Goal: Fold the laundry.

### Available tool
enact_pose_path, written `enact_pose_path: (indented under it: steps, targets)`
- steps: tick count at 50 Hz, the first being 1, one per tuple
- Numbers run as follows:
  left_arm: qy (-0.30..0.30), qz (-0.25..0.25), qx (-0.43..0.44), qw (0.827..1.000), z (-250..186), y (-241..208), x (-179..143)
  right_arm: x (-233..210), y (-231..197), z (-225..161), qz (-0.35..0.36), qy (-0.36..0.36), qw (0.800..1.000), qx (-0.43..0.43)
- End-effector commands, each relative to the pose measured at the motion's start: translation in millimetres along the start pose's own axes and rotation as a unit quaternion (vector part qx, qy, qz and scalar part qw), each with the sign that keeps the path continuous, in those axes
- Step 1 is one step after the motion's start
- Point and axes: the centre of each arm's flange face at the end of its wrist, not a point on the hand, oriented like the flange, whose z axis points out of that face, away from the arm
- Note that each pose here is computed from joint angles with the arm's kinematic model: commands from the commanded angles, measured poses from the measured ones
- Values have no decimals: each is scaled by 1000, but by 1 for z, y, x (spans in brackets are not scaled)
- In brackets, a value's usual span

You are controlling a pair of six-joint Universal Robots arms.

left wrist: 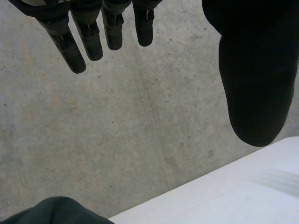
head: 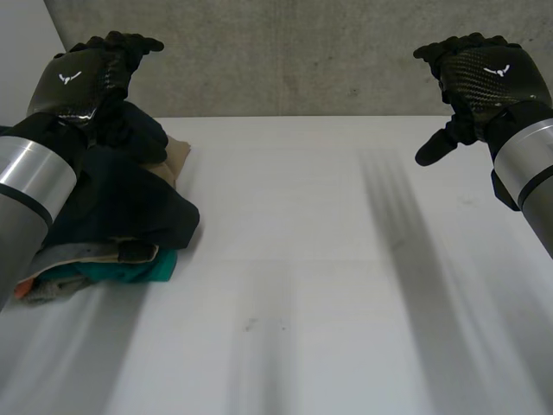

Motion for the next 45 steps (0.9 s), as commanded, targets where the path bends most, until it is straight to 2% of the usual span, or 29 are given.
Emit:
enact_pose_path:
  steps: [1, 3, 4, 7, 8, 11, 16, 22, 24, 27, 30, 31, 34, 35, 40, 45]
  targets:
    - [-12, 102, -14, 995, 17, 13, -9, -1, 1, 0, -2, -2, 1000, -2]
    - [-15, 140, -32, 990, 24, 25, -13, -2, 2, 0, -2, -3, 1000, -2]
    - [-25, 177, -52, 983, 32, 39, -21, -2, 1, 0, -2, -4, 1000, -2]
    - [-48, 228, -79, 969, 41, 56, -37, -2, 2, 0, -3, -6, 1000, -2]
    - [-68, 253, -98, 960, 46, 66, -52, -2, 1, 0, -4, -6, 1000, -1]
    - [-85, 276, -127, 949, 55, 89, -71, -2, 1, 0, -4, -6, 1000, 0]
    - [-92, 278, -129, 947, 68, 105, -82, -2, 1, 0, -4, -7, 1000, 0]
    - [-87, 279, -113, 950, 75, 100, -76, 1, 1, 2, -6, -3, 1000, -1]
    - [-81, 278, -104, 952, 76, 96, -68, 1, 1, 2, -6, -2, 1000, 0]
    - [-50, 265, -76, 960, 76, 84, -36, 2, -2, 3, -5, -1, 1000, 3]
    - [-15, 232, -24, 972, 71, 54, 4, 5, -4, 4, -6, 3, 1000, 7]
    - [-1, 211, 3, 978, 66, 35, 20, 8, -4, 5, -7, 8, 1000, 8]
    - [26, 167, 30, 985, 59, 18, 44, 18, -5, 7, -7, 23, 1000, 10]
    - [53, 132, 38, 989, 55, 15, 64, 21, -5, 8, -8, 27, 1000, 10]
    - [134, 58, 18, 989, 44, 41, 124, 33, -6, 11, -9, 45, 999, 12]
    - [164, 36, -12, 986, 45, 86, 150, 41, -5, 14, -10, 59, 998, 11]
